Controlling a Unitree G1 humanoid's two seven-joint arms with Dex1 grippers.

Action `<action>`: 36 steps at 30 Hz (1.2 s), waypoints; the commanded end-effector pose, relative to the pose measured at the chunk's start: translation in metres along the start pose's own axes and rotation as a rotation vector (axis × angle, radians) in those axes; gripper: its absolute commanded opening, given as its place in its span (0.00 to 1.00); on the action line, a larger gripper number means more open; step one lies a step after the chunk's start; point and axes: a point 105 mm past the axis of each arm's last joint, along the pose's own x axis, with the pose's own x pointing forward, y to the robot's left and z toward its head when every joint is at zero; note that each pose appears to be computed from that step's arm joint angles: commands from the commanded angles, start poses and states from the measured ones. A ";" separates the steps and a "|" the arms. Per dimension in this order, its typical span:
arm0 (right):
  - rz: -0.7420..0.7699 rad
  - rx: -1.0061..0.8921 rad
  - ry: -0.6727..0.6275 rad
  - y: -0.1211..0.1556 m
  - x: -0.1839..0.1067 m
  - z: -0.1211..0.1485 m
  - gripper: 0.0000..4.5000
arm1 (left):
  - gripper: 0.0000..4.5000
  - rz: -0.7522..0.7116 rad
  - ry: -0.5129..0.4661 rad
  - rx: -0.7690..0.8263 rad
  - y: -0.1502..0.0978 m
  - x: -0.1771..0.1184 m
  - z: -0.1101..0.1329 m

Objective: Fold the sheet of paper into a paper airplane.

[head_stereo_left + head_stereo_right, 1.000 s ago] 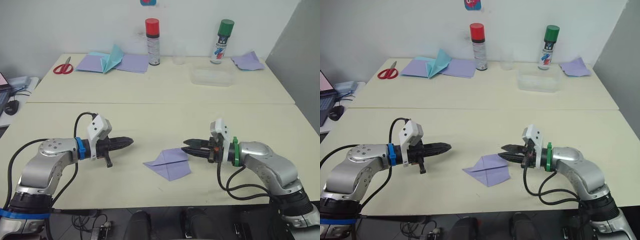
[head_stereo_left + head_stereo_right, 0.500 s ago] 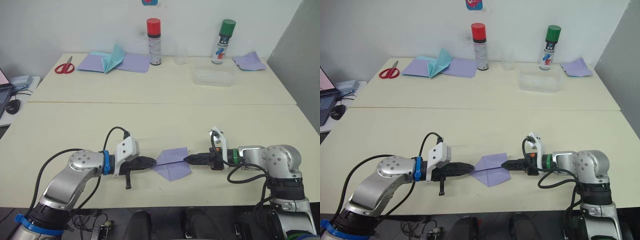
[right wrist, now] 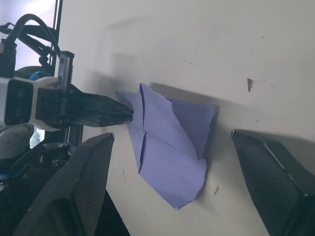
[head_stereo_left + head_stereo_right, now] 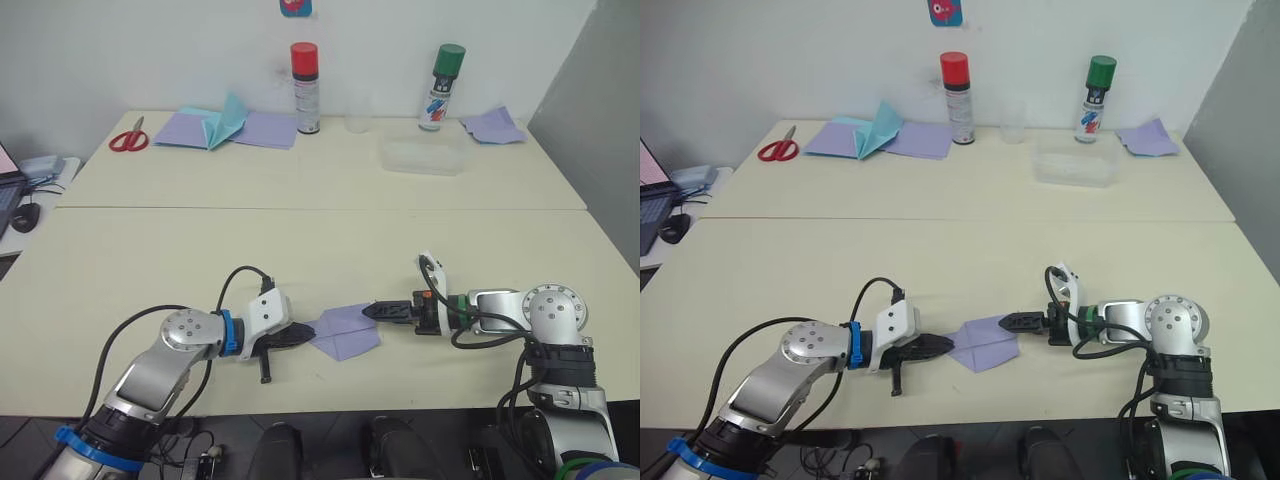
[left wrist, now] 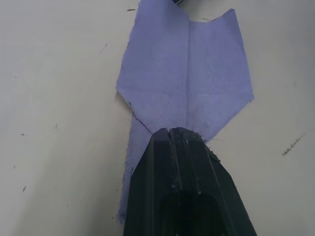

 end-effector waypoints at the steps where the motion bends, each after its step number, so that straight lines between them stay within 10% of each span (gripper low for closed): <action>1: -0.003 0.026 0.059 -0.002 0.006 -0.011 0.89 | 0.00 -0.016 0.043 -0.033 -0.005 0.000 -0.013; 13: 0.085 0.076 0.081 0.016 0.026 -0.015 0.89 | 0.00 -0.018 0.035 -0.042 -0.004 -0.002 -0.012; 25: 0.117 0.057 0.075 0.022 0.022 -0.013 0.04 | 0.00 -0.016 0.035 -0.042 -0.003 -0.002 -0.014; 36: 0.117 0.022 0.040 0.025 0.021 -0.006 0.00 | 0.00 -0.026 0.003 -0.090 -0.005 -0.015 -0.008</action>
